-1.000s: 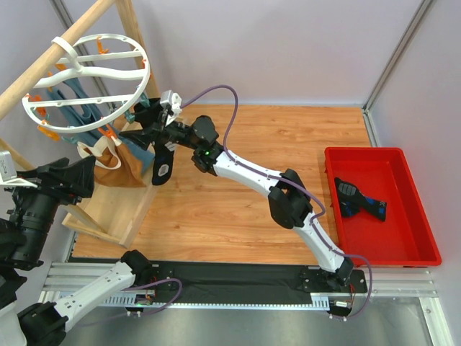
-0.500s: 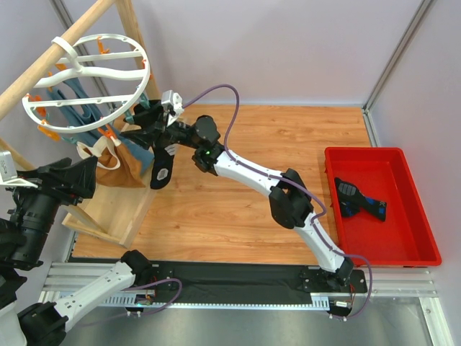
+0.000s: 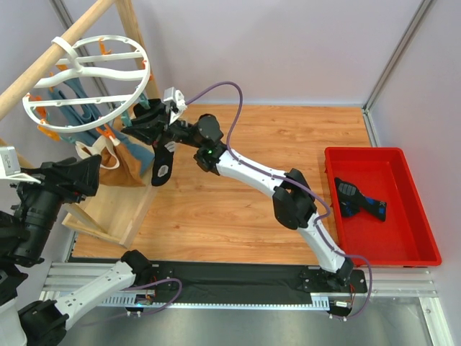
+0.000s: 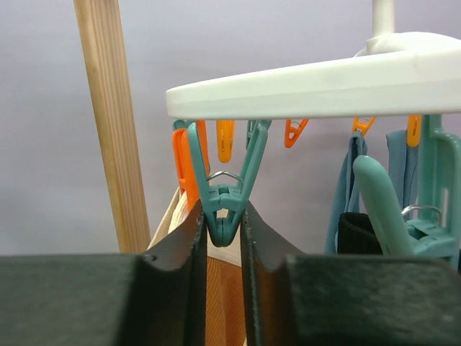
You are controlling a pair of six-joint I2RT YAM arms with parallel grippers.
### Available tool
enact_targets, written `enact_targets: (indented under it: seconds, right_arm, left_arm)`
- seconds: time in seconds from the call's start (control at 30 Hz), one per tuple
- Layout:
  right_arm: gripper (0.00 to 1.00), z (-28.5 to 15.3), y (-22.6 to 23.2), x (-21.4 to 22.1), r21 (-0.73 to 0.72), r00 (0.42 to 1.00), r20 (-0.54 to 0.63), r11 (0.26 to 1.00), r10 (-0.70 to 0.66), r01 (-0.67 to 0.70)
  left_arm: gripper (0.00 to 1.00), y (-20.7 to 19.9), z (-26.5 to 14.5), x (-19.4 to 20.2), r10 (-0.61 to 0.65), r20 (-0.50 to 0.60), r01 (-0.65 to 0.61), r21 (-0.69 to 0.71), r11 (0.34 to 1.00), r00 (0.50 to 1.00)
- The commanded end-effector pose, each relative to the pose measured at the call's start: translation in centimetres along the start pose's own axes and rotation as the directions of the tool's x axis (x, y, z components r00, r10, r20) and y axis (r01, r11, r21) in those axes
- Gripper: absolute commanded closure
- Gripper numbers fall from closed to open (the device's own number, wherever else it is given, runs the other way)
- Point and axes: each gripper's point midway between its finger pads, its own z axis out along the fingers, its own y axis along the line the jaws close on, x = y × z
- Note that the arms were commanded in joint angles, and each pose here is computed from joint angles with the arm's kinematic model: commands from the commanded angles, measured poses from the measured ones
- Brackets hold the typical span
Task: Clip the socks to the hanger
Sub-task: Open the clamp at the hanger.
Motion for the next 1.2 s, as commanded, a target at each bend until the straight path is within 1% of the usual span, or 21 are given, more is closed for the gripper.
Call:
enact_targets:
  seconds: [0.0,0.1,0.2,0.23,0.37,0.43,0.47,0.5,0.57,0.63,0.67,0.7,0.73,0.77,0.8,0.83,0.9,0.93,1.0,1.07,1.17]
  right_arm:
    - [0.91,0.7,1.9,-6.1,-0.029,0.996,0.08,0.999,-0.038,0.041]
    - [0.99,0.6,2.2,-6.7,-0.019,0.997,0.067,0.999,-0.026,0.027]
    - [1.0,0.2,2.3,-6.6,-0.006,0.999,0.037,1.0,-0.007,0.008]
    - [1.0,0.2,2.7,-7.4,-0.005,0.999,0.039,1.0,-0.01,0.011]
    - [1.0,-0.4,2.1,-6.6,0.079,0.997,-0.071,0.997,0.03,-0.025]
    - [1.0,-0.5,2.4,-7.2,0.104,0.995,-0.101,0.994,-0.003,0.014]
    - [1.0,-0.8,2.3,-6.4,0.124,0.99,-0.142,0.992,0.004,0.014]
    - [1.0,-0.9,2.5,-5.7,0.129,0.985,-0.169,0.99,-0.032,0.054]
    - [1.0,-1.0,2.7,-5.4,0.159,0.977,-0.207,0.984,-0.049,0.083]
    - [1.0,-1.2,2.0,-5.2,0.186,0.961,-0.246,0.967,-0.126,0.174]
    - [1.0,-1.3,2.2,-4.6,0.192,0.952,-0.277,0.963,-0.133,0.19]
    - [1.0,-1.4,2.1,-4.7,0.193,0.942,-0.292,0.954,-0.168,0.23]
    - [1.0,-1.5,1.6,-4.7,0.202,0.926,-0.312,0.938,-0.212,0.282]
    - [1.0,-1.7,1.5,-4.4,0.204,0.916,-0.335,0.932,-0.223,0.301]
    - [1.0,-1.9,1.1,-4.2,0.215,0.905,-0.351,0.92,-0.24,0.327]
    - [1.0,-2.2,0.8,-3.9,0.207,0.881,-0.379,0.902,-0.284,0.38]
    - [1.0,-2.4,0.7,-3.8,0.2,0.855,-0.401,0.879,-0.33,0.433]
    - [1.0,-2.8,0.1,-3.5,0.205,0.825,-0.43,0.851,-0.366,0.484]
    - [1.0,-2.9,0.1,-3.8,0.204,0.804,-0.441,0.827,-0.399,0.523]
    - [1.0,-3.1,-0.3,-4.0,0.215,0.789,-0.448,0.806,-0.421,0.552]
    - [1.0,-3.1,0.0,-4.7,0.219,0.771,-0.443,0.779,-0.457,0.588]
  left_arm:
    - [0.24,-1.5,1.7,1.1,-0.009,-0.08,0.009,-0.001,1.0,0.997]
    - [0.24,-2.2,2.2,1.5,-0.053,-0.109,0.053,-0.001,0.999,0.993]
    - [0.23,-3.1,2.8,1.7,-0.103,-0.126,0.105,0.009,0.994,0.987]
    - [0.23,-3.4,3.0,1.7,-0.116,-0.128,0.118,0.013,0.993,0.985]
    - [0.23,-4.8,3.9,2.3,-0.192,-0.162,0.197,0.014,0.98,0.968]
    - [0.23,-5.1,4.3,2.2,-0.237,-0.151,0.24,0.004,0.971,0.96]
    - [0.23,-5.3,4.6,2.2,-0.279,-0.146,0.281,-0.007,0.96,0.949]
    - [0.23,-5.1,5.0,2.0,-0.31,-0.127,0.309,-0.029,0.951,0.942]
    - [0.24,-5.3,5.4,1.9,-0.386,-0.123,0.38,-0.07,0.922,0.914]
    - [0.25,-4.5,5.5,2.6,-0.414,-0.135,0.395,-0.148,0.907,0.9]
    - [0.26,-4.6,5.2,1.6,-0.466,-0.114,0.447,-0.159,0.88,0.877]
    - [0.26,-4.6,5.7,1.7,-0.473,-0.11,0.45,-0.182,0.874,0.874]
    - [0.26,-4.3,5.6,1.9,-0.484,-0.113,0.455,-0.208,0.866,0.868]
    - [0.26,-4.7,5.9,1.5,-0.518,-0.104,0.488,-0.218,0.845,0.849]
    - [0.26,-4.4,5.9,1.6,-0.521,-0.101,0.487,-0.242,0.839,0.847]
    - [0.26,-4.4,6.1,1.7,-0.546,-0.097,0.508,-0.265,0.82,0.832]
    - [0.29,-4.5,6.5,1.8,-0.544,-0.111,0.491,-0.31,0.814,0.831]
    - [0.31,-4.5,6.3,1.2,-0.584,-0.09,0.531,-0.323,0.783,0.807]
    - [0.31,-3.3,6.9,2.5,-0.562,-0.081,0.485,-0.414,0.771,0.823]
    - [0.32,-2.9,7.0,2.5,-0.575,-0.051,0.497,-0.443,0.746,0.817]
    - [0.41,-2.8,7.4,2.7,-0.569,-0.043,0.49,-0.459,0.741,0.821]
